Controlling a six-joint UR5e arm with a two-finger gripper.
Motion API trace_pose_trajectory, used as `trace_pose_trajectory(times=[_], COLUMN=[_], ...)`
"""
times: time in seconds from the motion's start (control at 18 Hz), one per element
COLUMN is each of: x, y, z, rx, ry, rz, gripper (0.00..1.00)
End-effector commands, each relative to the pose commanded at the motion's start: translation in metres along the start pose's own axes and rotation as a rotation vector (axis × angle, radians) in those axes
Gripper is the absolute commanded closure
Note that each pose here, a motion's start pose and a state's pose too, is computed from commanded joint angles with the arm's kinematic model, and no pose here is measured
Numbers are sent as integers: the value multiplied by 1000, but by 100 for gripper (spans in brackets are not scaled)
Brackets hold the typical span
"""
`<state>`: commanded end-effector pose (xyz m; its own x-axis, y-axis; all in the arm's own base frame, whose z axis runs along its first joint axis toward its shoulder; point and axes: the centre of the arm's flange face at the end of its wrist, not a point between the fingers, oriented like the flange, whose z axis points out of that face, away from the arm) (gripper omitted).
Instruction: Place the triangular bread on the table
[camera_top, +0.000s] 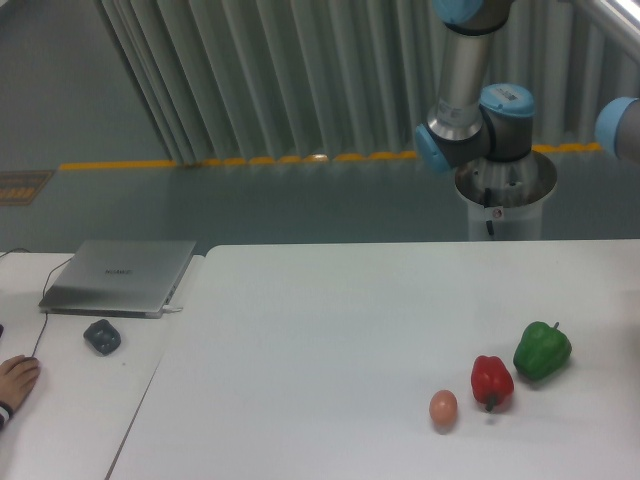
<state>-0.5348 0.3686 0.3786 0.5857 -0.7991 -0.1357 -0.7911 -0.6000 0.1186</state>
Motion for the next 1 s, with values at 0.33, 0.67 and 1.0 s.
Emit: trace_pose_trajectory(times=[0.33, 0.67, 1.0], x=[1, 2, 3], y=[26, 42, 57], z=[30, 49, 72], rx=[37, 82, 136], ry=[24, 30, 38], rz=[-192, -276, -358], gripper=[0, 0, 0])
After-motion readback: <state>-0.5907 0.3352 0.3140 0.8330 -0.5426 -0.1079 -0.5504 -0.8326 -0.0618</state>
